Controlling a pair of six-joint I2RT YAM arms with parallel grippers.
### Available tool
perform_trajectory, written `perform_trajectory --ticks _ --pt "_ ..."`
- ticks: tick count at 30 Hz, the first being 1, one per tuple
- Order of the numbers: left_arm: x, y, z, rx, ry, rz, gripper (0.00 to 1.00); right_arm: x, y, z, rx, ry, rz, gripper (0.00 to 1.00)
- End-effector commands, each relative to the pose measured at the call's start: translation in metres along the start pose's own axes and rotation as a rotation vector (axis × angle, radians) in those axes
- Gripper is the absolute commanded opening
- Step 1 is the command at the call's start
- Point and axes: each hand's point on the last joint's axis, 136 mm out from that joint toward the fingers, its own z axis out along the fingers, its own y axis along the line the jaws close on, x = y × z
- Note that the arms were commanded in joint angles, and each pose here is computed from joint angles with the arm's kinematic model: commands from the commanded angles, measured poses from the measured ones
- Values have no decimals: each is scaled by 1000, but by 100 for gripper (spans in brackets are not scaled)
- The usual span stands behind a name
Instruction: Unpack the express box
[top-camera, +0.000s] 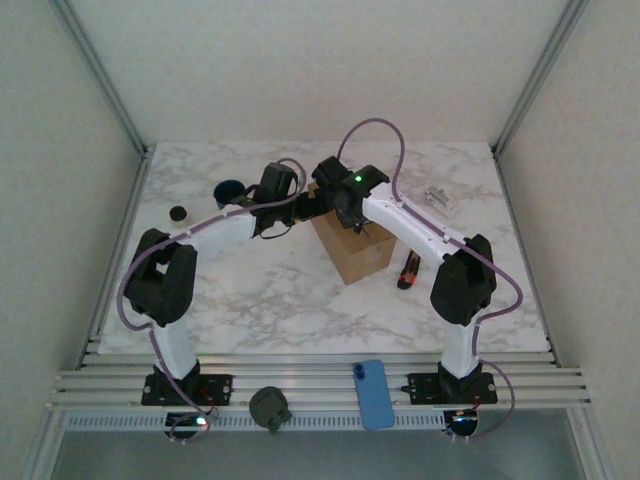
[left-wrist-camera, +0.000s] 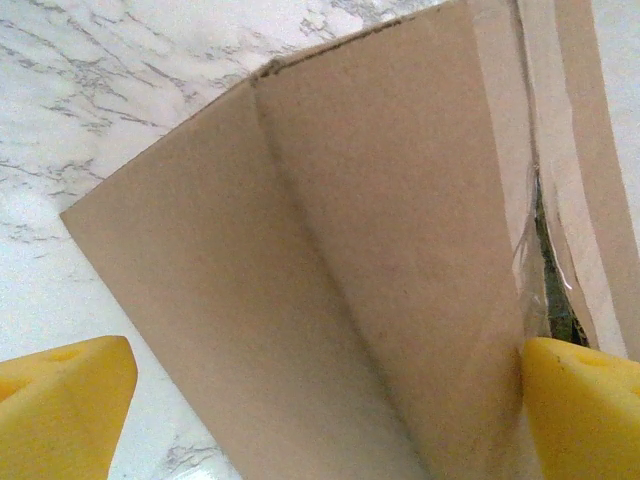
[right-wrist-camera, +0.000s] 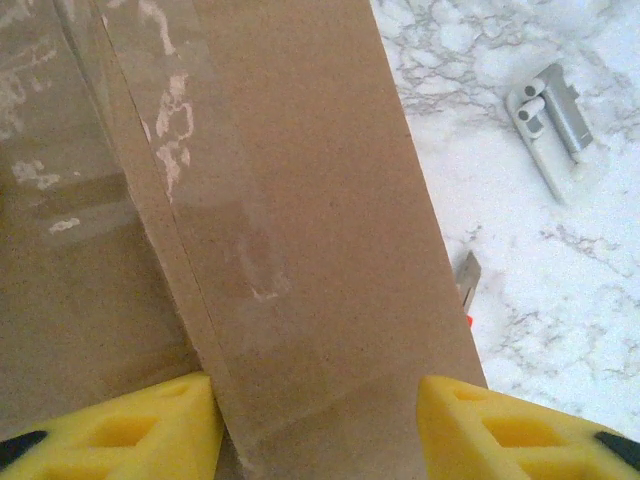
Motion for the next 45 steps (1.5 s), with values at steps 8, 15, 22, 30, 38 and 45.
perform_trajectory --ticks 8,15,22,30,38,45 --pt "78 103 14 -310 205 -45 96 -11 -34 -3 186 -86 -41 34" --pt "91 123 10 -378 231 -22 96 -19 -45 -8 247 -127 -72 18" --pt "91 129 5 -405 236 -2 96 -34 -64 -19 282 -168 -75 21" --pt "88 129 4 -411 238 12 96 -46 -82 -24 326 -206 -88 27" --pt "79 122 1 -410 224 31 96 -54 -97 -18 298 -201 -111 33" --pt "73 117 0 -405 216 42 96 -48 -92 -5 54 -153 -69 24"
